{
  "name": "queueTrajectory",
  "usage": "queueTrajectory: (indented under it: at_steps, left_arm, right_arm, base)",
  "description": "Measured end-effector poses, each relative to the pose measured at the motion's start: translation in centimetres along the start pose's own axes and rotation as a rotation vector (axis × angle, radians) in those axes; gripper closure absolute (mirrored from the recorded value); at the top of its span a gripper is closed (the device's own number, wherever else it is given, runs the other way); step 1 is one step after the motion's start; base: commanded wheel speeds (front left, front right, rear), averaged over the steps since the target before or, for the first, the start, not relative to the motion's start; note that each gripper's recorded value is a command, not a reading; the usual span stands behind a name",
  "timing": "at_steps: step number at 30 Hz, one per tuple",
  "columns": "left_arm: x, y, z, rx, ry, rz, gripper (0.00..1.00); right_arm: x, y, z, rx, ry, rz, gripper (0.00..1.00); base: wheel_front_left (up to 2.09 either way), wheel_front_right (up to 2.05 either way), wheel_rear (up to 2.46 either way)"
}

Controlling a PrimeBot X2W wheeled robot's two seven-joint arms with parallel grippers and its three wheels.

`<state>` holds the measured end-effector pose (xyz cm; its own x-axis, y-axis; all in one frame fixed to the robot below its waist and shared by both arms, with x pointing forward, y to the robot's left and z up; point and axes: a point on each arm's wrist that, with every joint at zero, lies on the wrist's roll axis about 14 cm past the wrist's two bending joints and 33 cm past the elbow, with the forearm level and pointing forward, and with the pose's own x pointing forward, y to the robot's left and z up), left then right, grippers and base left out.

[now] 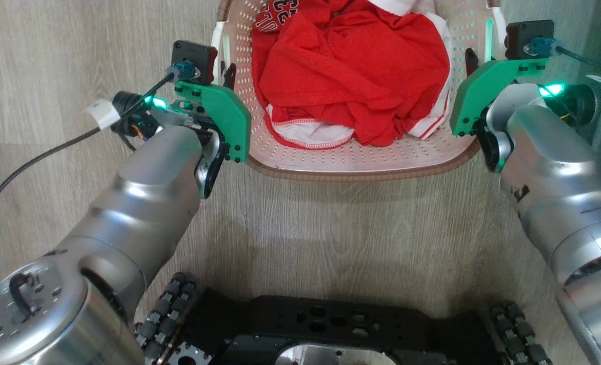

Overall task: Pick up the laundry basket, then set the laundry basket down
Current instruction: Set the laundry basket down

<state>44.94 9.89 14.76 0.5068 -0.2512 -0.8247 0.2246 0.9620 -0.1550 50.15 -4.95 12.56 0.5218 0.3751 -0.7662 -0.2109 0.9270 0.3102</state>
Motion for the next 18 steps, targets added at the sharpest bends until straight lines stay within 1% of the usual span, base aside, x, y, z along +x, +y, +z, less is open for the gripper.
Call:
queueTrajectory:
  at_steps: [12, 14, 17, 18]
  left_arm:
    - [0.8, -0.1, 0.5, 0.012, -0.004, -0.005, 1.00]
    - [0.9, 0.0, 0.8, 0.010, -0.013, -0.005, 1.00]
    - [1.0, 0.0, 1.3, 0.011, -0.028, -0.005, 1.00]
    - [1.0, 0.1, 1.4, 0.014, -0.030, -0.003, 0.91]
  right_arm:
    - [0.2, -0.5, 0.1, -0.006, -0.008, -0.017, 0.99]
    - [0.2, -0.6, 0.1, -0.012, -0.007, -0.021, 0.84]
    - [0.3, -0.5, -0.1, -0.031, -0.002, -0.017, 0.69]
    - [0.3, -0.5, 0.0, -0.034, -0.002, -0.015, 0.64]
  base:
    - [0.00, 0.00, 0.00]
    - [0.00, 0.00, 0.00]
    - [0.00, 0.00, 0.00]
    - [0.00, 0.00, 0.00]
